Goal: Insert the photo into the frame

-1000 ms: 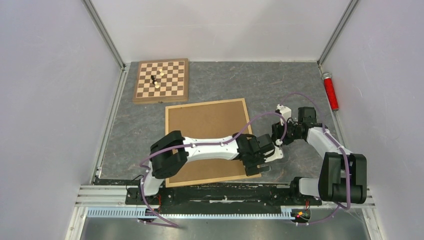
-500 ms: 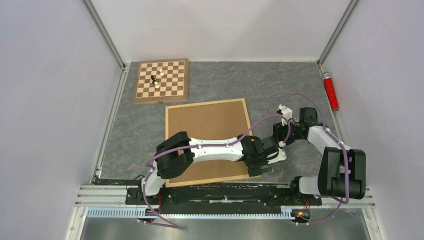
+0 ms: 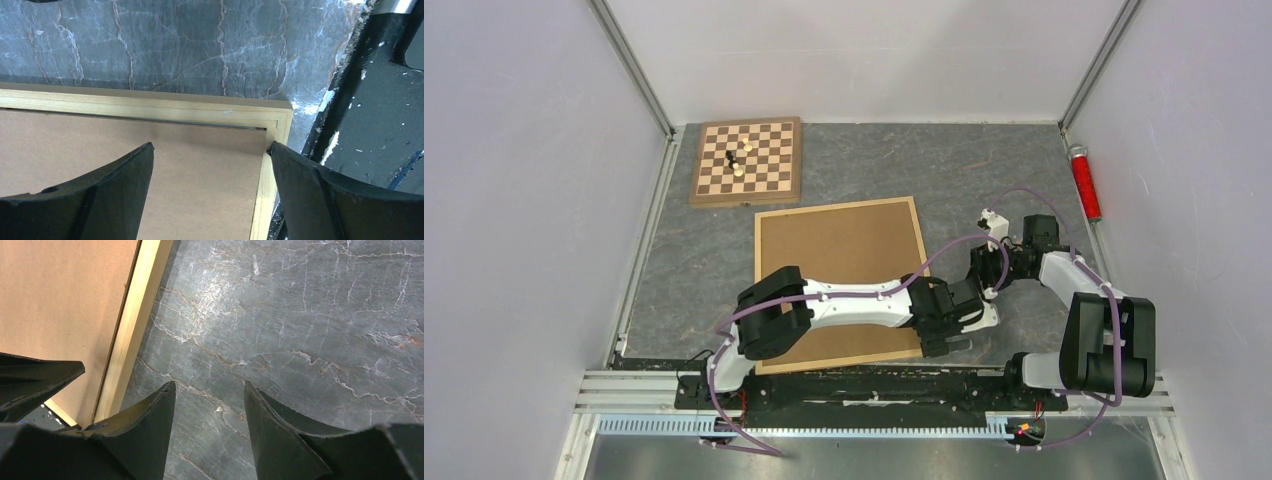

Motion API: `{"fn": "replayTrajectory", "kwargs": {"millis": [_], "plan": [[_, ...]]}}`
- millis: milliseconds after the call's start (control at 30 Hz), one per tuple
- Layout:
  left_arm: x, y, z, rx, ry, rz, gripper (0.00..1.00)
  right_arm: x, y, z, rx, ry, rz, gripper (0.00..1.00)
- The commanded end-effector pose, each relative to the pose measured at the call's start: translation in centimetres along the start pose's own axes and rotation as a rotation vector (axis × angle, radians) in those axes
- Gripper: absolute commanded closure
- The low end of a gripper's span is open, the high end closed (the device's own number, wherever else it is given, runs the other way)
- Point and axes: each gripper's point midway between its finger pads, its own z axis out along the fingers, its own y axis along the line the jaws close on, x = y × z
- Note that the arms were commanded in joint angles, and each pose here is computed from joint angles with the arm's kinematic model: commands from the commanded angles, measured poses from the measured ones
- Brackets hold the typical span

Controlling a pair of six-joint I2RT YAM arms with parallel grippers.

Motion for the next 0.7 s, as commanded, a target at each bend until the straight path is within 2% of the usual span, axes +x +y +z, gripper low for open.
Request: {"fn": "replayTrajectory", "kwargs": {"millis": [0, 267, 667], "plan": [[-1.8, -0.4, -0.9, -0.009, -0.048, -0.021, 0.07, -1.5, -0.2, -0.2, -0.007, -0.042, -0.033, 0.44], [-1.4, 1.1, -0.1, -0.098, -0.029, 0.003, 0.07, -1.6, -0.1, -0.2, -0.011, -0.045, -0.035, 0.44], [-2.1, 2.1, -1.2, -0.151, -0.061, 0.012, 0.18, -1.6, 0.0, -0.3, -0.012, -0.05, -0.039, 0.44]]}}
